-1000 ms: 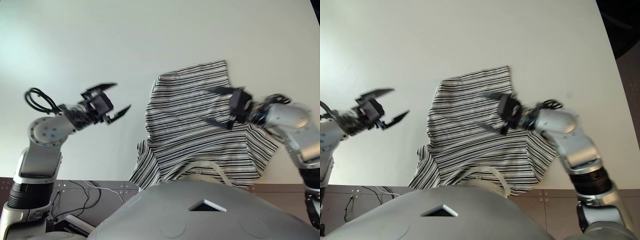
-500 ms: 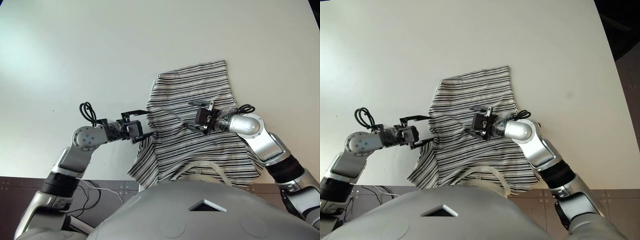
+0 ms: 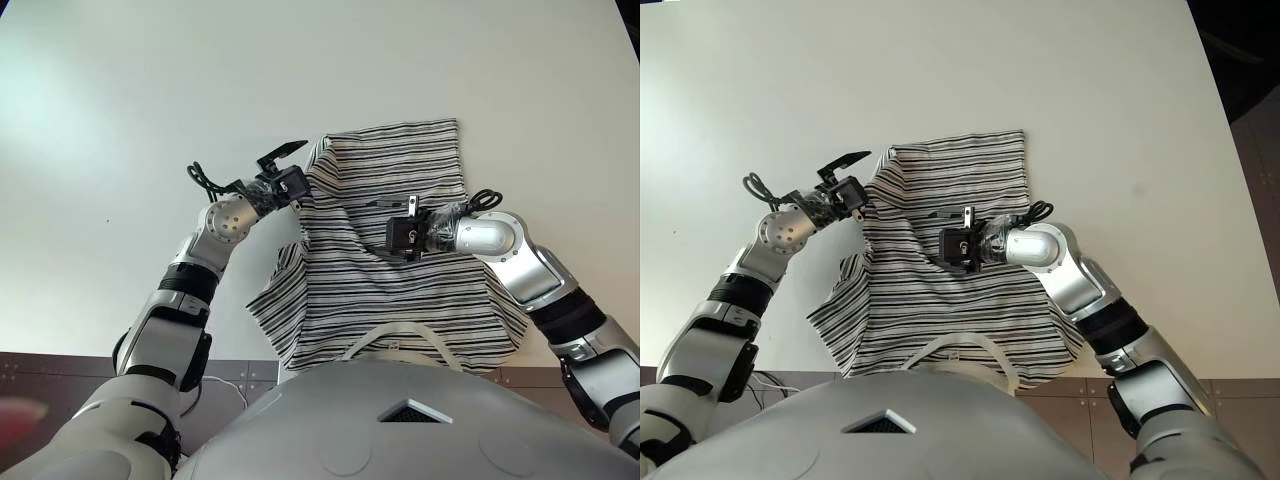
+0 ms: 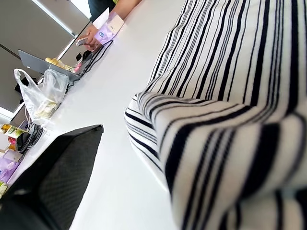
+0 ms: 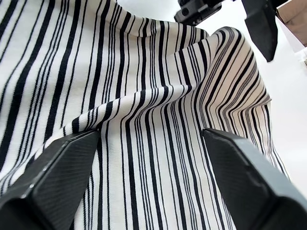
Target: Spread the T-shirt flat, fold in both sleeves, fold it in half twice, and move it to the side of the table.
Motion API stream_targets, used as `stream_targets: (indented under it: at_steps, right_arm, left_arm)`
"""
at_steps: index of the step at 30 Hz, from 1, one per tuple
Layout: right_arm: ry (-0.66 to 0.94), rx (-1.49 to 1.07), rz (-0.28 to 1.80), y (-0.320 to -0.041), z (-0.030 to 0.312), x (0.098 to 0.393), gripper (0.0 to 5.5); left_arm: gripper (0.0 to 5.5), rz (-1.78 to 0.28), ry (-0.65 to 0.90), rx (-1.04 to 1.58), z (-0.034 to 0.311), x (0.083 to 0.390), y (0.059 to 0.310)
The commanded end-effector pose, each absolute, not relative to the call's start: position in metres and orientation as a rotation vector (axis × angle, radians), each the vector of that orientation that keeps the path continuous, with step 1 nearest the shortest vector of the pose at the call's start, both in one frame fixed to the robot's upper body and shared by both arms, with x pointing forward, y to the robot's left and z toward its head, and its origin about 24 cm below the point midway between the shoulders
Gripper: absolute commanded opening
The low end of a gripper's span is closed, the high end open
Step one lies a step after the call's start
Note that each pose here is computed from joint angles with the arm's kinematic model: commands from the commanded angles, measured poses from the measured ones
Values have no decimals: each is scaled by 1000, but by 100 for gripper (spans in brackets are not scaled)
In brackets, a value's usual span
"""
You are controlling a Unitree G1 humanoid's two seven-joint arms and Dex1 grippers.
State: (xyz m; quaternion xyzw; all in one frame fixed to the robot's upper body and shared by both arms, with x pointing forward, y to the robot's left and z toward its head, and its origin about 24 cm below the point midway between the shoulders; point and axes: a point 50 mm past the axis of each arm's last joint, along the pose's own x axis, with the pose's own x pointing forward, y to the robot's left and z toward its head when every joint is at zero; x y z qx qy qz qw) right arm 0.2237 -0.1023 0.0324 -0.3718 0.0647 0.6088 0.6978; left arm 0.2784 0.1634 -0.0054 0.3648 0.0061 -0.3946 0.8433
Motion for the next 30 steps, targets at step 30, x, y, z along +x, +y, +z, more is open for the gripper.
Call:
stream_targets:
  at_steps: [30]
  right_arm:
    - [271,-917,914,-191,44,258,395]
  left_arm:
    - [364,-1035,204,809,22,217,178]
